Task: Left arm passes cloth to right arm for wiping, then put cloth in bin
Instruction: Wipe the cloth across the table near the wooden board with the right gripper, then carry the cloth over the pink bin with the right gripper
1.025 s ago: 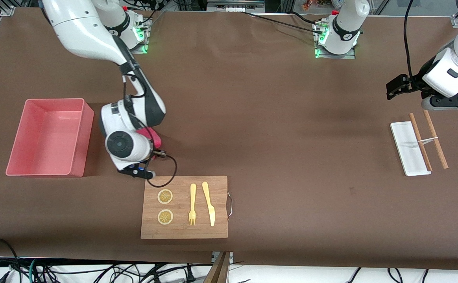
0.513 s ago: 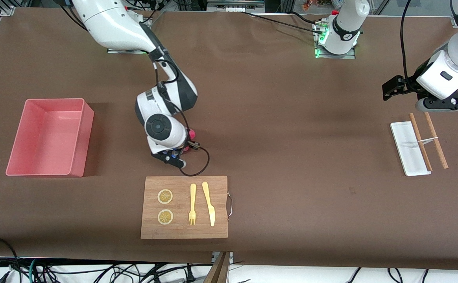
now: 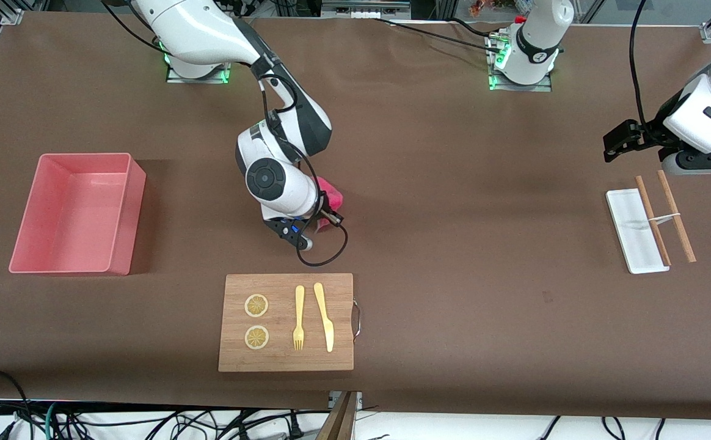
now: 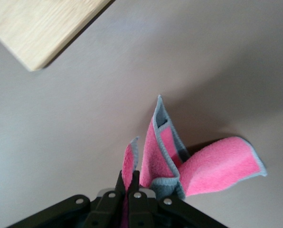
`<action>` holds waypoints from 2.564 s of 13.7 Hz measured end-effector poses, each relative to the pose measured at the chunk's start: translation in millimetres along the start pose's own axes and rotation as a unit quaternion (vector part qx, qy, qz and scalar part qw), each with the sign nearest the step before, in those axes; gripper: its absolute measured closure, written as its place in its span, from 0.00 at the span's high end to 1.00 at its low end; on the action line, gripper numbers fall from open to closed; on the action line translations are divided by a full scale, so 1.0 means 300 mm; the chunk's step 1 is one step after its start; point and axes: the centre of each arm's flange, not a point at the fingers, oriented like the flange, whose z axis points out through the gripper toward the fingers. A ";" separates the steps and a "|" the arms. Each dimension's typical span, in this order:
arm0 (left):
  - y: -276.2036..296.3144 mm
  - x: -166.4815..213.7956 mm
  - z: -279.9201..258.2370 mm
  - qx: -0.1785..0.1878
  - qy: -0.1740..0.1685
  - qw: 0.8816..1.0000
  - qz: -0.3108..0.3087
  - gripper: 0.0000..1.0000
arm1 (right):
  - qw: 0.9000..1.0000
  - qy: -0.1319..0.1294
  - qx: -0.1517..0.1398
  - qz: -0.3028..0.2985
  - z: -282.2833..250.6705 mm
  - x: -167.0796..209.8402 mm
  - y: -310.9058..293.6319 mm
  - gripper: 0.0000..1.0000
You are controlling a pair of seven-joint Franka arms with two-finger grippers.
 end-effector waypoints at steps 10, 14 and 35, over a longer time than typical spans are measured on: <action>0.022 0.001 0.000 0.000 -0.001 1.000 0.006 1.00 | 0.988 -0.014 -0.124 -0.086 0.082 0.382 0.250 0.03; 0.022 0.001 0.000 0.000 -0.002 1.000 0.006 1.00 | 0.972 -0.026 -0.177 -0.149 -0.016 0.627 0.431 0.03; 0.041 -0.001 -0.005 0.000 0.000 1.000 0.011 1.00 | 0.905 -0.079 -0.221 -0.356 -1.128 1.019 1.110 0.03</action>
